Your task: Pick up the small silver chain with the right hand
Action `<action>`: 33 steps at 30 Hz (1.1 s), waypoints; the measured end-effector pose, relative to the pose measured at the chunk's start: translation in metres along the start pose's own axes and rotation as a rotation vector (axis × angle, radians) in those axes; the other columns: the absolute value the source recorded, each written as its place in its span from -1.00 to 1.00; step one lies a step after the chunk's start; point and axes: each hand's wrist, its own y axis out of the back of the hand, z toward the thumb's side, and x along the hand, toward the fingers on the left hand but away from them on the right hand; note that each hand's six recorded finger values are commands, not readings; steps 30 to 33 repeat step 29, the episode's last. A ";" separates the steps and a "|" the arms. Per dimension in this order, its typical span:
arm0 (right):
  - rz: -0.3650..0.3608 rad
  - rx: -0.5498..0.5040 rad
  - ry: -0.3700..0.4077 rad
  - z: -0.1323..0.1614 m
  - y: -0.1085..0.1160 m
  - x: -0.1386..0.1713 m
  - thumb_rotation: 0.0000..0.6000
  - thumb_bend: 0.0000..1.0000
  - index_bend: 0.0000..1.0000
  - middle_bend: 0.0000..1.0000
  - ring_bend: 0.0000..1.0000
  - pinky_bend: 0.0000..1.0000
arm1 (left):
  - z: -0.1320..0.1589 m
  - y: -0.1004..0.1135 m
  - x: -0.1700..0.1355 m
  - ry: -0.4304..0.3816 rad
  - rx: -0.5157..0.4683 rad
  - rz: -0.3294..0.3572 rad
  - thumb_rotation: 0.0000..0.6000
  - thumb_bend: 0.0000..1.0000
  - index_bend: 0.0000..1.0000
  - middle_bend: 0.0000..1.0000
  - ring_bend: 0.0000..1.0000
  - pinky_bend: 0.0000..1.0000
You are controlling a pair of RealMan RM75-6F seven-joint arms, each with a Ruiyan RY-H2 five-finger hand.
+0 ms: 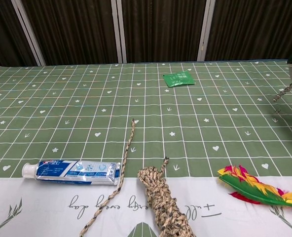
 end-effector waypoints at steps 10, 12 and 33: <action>0.028 0.023 -0.035 -0.012 -0.008 0.002 1.00 -0.38 0.23 -0.59 -1.00 -1.00 | 0.000 0.000 0.000 0.001 -0.001 0.000 1.00 -0.83 -1.00 -1.00 -1.00 -1.00; 0.033 0.023 -0.036 -0.012 -0.011 0.002 1.00 -0.37 0.23 -0.59 -1.00 -1.00 | 0.000 0.000 0.000 0.001 -0.002 0.000 1.00 -0.83 -1.00 -1.00 -1.00 -1.00; 0.045 0.019 -0.052 -0.012 -0.018 0.001 1.00 -0.38 0.24 -0.59 -1.00 -1.00 | 0.000 0.000 0.000 0.003 -0.007 -0.003 1.00 -0.84 -1.00 -1.00 -1.00 -1.00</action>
